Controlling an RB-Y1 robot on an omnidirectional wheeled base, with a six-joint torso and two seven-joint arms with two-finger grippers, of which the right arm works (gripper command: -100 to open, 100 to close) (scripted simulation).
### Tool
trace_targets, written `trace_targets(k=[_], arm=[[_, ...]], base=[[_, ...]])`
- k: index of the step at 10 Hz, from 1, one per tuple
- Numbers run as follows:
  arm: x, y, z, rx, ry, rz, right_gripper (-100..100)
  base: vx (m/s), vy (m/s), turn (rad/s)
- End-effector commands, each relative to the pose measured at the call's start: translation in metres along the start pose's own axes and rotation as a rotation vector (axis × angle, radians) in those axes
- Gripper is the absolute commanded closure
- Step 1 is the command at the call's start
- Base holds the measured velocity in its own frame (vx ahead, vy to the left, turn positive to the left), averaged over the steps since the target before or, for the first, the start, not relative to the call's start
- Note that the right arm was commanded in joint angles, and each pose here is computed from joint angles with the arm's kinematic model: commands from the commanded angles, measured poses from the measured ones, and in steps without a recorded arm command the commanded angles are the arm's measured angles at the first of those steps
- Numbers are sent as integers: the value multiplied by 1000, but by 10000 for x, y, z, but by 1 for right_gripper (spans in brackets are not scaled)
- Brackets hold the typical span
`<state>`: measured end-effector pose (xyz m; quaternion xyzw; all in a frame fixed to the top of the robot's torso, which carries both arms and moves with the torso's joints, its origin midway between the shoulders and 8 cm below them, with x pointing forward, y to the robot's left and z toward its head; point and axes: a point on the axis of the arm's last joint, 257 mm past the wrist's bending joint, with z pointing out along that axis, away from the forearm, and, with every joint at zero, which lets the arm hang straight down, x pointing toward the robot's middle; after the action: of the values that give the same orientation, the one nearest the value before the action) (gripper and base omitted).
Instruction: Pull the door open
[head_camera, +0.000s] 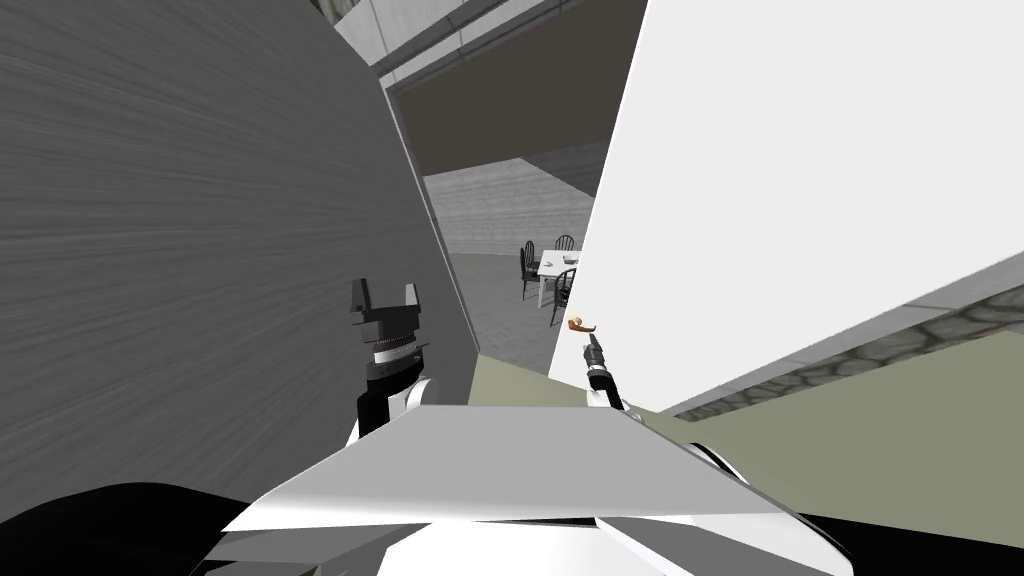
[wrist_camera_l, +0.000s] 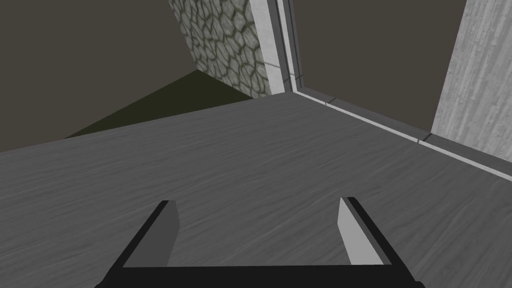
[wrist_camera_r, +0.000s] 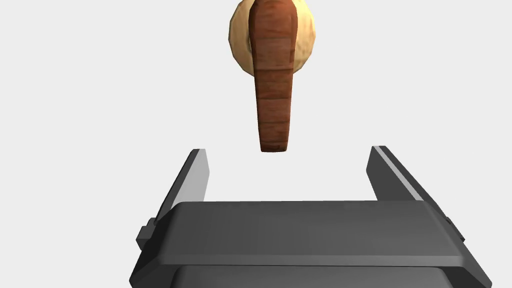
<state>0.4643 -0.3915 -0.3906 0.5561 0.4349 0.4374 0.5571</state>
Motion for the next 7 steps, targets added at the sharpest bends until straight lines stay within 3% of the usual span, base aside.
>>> trace_targets(k=[1, 3, 6, 7], arm=[[-12, -3, -2, 1, -3, 0, -100], [-25, -5, -3, 1, -5, 0, -100], [-35, -7, -4, 2, -7, 0, -100], [-35, -7, -4, 2, -7, 0, 100]], base=[[201, -2, -29], [194, -30, -49], [187, 31, -52], [-14, -2, 14]])
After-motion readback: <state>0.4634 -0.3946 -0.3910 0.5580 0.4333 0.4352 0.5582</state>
